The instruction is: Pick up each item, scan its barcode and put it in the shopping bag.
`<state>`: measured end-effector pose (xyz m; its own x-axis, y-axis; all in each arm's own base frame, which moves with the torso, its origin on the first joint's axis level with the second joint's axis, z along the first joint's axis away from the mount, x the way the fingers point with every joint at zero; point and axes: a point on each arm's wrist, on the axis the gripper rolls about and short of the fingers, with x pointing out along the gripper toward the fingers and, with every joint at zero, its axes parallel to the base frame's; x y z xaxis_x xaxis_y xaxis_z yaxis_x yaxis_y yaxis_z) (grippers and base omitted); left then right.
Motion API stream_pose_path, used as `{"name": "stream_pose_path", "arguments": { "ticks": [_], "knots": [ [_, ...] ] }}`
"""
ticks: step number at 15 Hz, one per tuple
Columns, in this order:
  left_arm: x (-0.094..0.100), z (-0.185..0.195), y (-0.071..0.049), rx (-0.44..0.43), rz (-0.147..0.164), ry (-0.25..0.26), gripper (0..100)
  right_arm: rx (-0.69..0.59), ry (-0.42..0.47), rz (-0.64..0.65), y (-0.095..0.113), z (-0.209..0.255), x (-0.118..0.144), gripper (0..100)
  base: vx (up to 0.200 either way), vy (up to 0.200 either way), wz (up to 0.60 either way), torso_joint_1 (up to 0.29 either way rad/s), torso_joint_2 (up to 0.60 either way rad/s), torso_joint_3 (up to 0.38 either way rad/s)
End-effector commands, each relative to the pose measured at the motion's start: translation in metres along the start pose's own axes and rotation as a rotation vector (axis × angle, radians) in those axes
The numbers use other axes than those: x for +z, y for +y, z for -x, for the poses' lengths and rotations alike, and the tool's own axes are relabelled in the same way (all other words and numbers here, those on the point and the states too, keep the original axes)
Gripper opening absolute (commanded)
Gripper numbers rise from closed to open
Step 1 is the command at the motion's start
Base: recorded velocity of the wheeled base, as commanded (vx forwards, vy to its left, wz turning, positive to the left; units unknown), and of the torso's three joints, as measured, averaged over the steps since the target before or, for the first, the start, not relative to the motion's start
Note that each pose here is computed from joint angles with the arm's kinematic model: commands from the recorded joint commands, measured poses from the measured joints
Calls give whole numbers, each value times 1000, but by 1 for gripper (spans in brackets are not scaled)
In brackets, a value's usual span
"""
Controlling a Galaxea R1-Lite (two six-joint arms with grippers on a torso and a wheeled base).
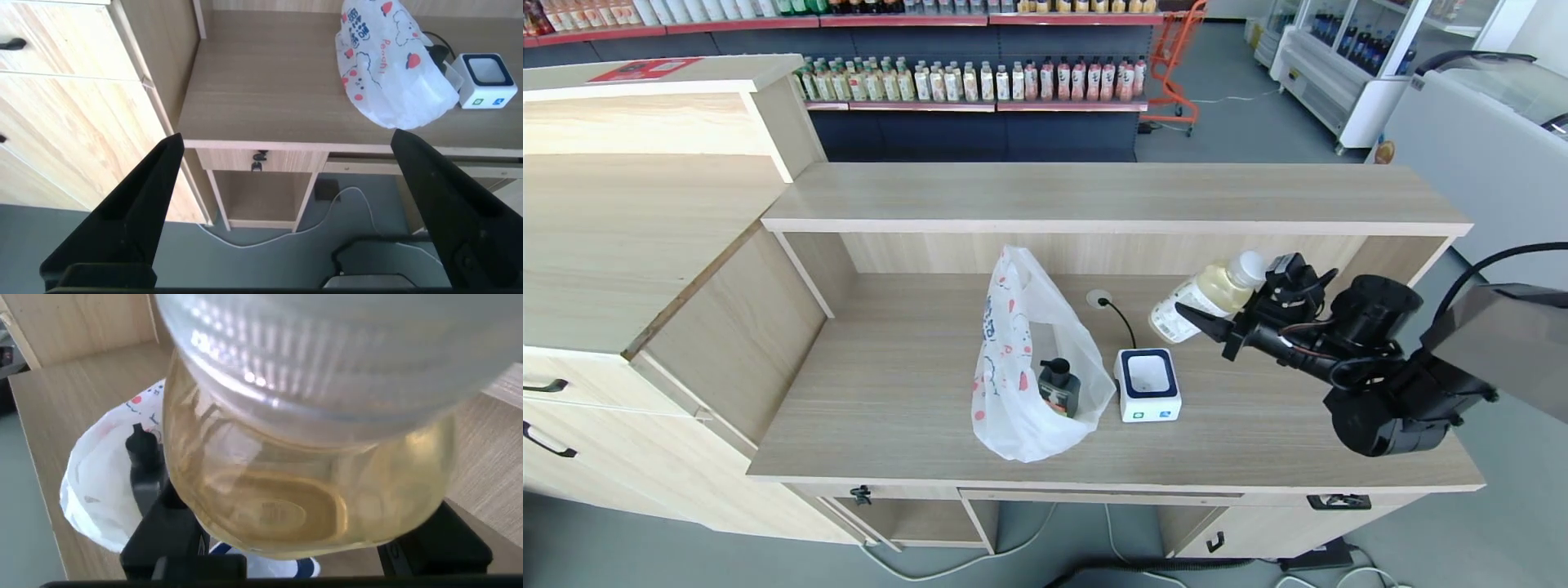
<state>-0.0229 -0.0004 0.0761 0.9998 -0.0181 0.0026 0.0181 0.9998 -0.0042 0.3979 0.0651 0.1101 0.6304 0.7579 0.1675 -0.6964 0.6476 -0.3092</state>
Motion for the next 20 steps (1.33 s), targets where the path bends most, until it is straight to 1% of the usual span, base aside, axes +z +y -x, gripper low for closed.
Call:
{"name": "stream_pose_path", "arguments": {
  "ticks": [1,4,11,13,15,17,20],
  "knots": [
    [0,0,0,0,0,-1,100,-20,-8,-5,6,12,30,0,0,0,0,0,0,0],
    [0,0,0,0,0,-1,100,-42,18,-32,9,15,24,0,0,0,0,0,0,0],
    [0,0,0,0,0,-1,100,-44,39,-63,12,20,19,0,0,0,0,0,0,0],
    [0,0,0,0,-7,-1,100,-45,56,-78,15,24,16,0,200,0,0,0,5,5],
    [0,0,0,0,-6,-1,100,-43,68,-94,18,28,15,0,200,0,0,5,7,5],
    [0,0,0,0,-3,-1,100,-44,78,-139,21,31,15,0,200,0,0,-14,0,2],
    [0,0,0,0,-1,-1,100,-45,84,-178,22,31,14,0,0,0,0,0,0,0]
  ]
}}
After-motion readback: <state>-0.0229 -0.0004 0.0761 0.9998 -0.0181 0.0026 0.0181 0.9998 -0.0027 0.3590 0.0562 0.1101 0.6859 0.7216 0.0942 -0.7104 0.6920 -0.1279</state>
